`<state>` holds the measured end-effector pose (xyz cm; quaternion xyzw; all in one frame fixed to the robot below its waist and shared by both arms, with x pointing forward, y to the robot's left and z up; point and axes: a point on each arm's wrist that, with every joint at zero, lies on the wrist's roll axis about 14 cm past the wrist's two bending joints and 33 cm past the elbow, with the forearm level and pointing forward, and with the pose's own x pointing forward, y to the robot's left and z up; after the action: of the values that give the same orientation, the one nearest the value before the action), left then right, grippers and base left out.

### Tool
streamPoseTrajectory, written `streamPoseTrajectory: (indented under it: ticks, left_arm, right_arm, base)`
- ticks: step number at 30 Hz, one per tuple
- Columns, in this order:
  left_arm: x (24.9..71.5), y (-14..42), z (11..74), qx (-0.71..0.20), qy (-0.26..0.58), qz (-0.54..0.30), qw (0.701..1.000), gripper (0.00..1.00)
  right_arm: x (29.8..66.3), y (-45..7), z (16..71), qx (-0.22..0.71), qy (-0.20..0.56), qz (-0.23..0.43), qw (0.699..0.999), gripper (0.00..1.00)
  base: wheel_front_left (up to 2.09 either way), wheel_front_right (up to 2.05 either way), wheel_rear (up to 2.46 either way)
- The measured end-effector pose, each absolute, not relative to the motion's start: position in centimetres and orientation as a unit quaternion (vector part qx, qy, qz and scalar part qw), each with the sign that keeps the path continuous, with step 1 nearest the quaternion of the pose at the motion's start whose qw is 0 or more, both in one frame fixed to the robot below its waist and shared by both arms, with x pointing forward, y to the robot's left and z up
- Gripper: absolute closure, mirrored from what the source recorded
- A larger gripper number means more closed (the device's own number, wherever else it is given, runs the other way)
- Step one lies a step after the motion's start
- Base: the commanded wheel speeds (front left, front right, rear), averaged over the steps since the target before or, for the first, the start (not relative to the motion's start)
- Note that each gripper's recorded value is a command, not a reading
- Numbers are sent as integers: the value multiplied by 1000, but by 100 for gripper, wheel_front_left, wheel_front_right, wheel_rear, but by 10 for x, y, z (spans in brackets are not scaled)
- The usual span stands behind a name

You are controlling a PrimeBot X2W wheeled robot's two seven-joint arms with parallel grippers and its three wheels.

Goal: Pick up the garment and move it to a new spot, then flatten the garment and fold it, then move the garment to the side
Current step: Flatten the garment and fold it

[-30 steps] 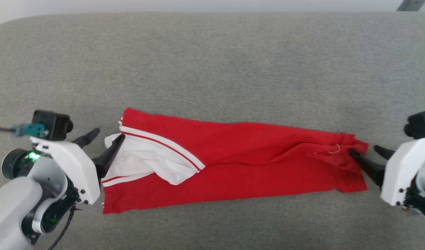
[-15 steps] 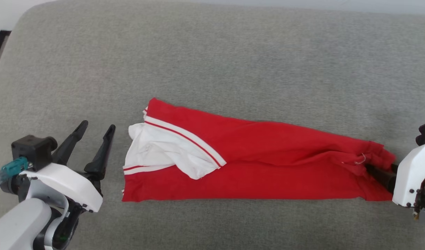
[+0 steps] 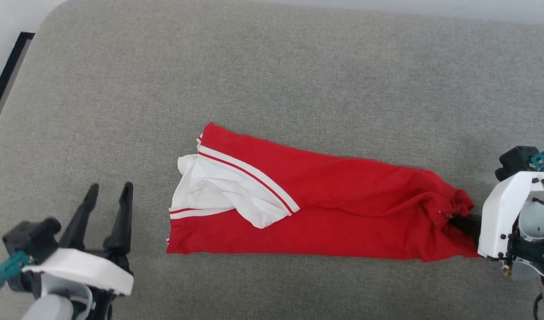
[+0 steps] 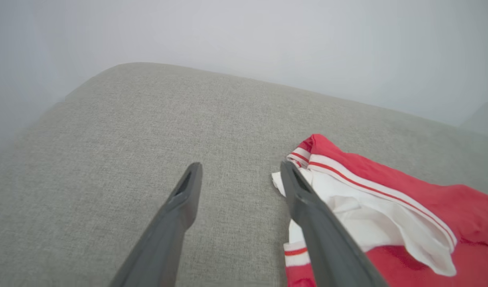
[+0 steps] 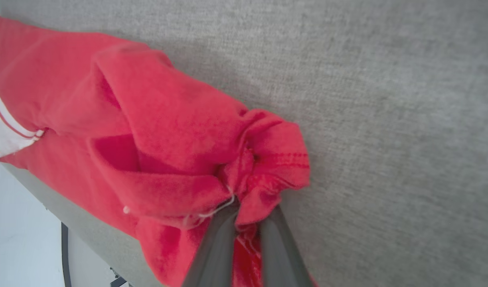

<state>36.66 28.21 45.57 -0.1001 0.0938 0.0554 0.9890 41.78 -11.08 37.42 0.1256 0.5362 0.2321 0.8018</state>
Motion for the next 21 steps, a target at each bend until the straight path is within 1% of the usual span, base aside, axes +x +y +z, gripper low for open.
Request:
streamPoseTrajectory:
  ticks: [6,9,14,21]
  left_arm:
    - [353,280,451,-114,78,63,988,0]
    - [349,277,452,-121,67,63,988,0]
    - [348,277,461,-130,39,72,988,0]
    - [349,268,464,-141,23,72,987,0]
  right_arm:
    - [419,-113,392,138,518,239,810,100]
    - [424,-125,403,141,504,227,821,100]
    - [435,-165,419,135,480,180,848,100]
    - [438,-232,434,124,465,97,871,100]
  base:
    - [0,0,0]
    - [0,0,0]
    - [0,0,0]
    - [0,0,0]
